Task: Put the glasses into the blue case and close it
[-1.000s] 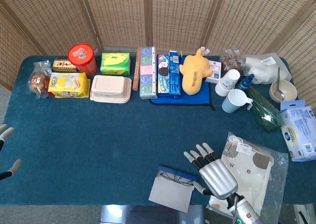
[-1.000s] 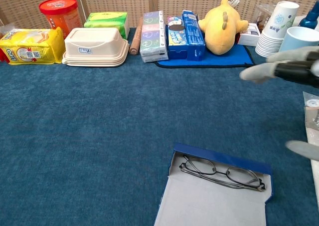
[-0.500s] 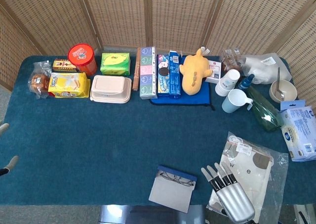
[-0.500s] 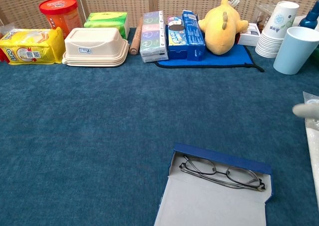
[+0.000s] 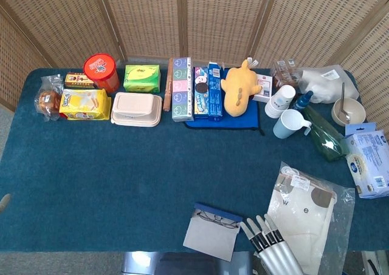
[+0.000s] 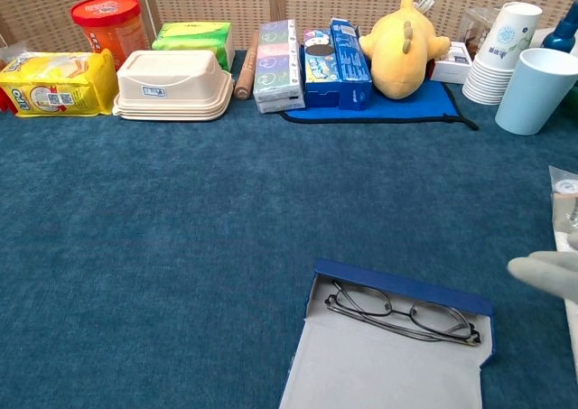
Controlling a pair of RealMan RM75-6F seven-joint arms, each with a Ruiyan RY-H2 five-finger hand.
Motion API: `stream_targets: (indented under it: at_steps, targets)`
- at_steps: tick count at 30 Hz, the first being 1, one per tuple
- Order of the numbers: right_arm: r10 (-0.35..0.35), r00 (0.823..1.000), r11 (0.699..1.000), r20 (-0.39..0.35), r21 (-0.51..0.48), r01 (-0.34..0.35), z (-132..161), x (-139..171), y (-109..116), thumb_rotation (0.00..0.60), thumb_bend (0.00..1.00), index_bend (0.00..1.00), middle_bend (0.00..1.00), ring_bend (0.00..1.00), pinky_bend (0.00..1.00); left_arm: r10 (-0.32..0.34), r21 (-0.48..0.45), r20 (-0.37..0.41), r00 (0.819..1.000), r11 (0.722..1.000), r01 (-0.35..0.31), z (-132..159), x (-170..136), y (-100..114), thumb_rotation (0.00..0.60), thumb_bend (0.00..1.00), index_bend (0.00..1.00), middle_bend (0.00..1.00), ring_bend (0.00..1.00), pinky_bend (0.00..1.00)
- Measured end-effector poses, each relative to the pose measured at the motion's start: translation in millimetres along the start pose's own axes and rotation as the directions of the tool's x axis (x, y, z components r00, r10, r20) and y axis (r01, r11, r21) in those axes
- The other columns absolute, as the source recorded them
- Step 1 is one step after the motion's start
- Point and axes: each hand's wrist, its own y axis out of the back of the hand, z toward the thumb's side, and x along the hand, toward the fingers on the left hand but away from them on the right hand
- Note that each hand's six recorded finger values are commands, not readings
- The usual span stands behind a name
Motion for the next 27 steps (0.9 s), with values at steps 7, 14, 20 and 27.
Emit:
stream_targets:
  at_steps: [7, 14, 20, 27]
  targets:
    - [-0.014, 0.999, 1.000, -0.046, 0.009, 0.015, 20, -4, -18, 0.600, 0.06, 0.01, 0.10, 0.00, 0.05, 0.010, 0.002, -0.014, 1.000, 1.000, -0.010, -11, -9, 4, 0.600, 0.26, 0.06, 0.05, 0.00, 0.00]
    - [-0.013, 0.998, 1.000, -0.069, -0.017, 0.012, 36, -5, -35, 0.600, 0.06, 0.00, 0.10, 0.00, 0.05, 0.013, 0.007, -0.023, 1.000, 1.000, -0.013, -21, -19, 4, 0.600, 0.26, 0.05, 0.05, 0.00, 0.00]
    - [-0.028, 0.996, 0.999, -0.084, -0.030, 0.026, 43, -7, -41, 0.600, 0.06, 0.00, 0.10, 0.00, 0.05, 0.021, 0.004, -0.022, 1.000, 1.000, -0.021, -24, -22, 5, 0.600, 0.26, 0.05, 0.05, 0.00, 0.00]
    - [-0.062, 0.992, 0.997, -0.105, -0.047, 0.058, 51, -14, -47, 0.600, 0.06, 0.00, 0.09, 0.00, 0.04, 0.042, 0.000, -0.013, 0.999, 0.999, -0.042, -27, -27, 10, 0.600, 0.26, 0.05, 0.05, 0.00, 0.00]
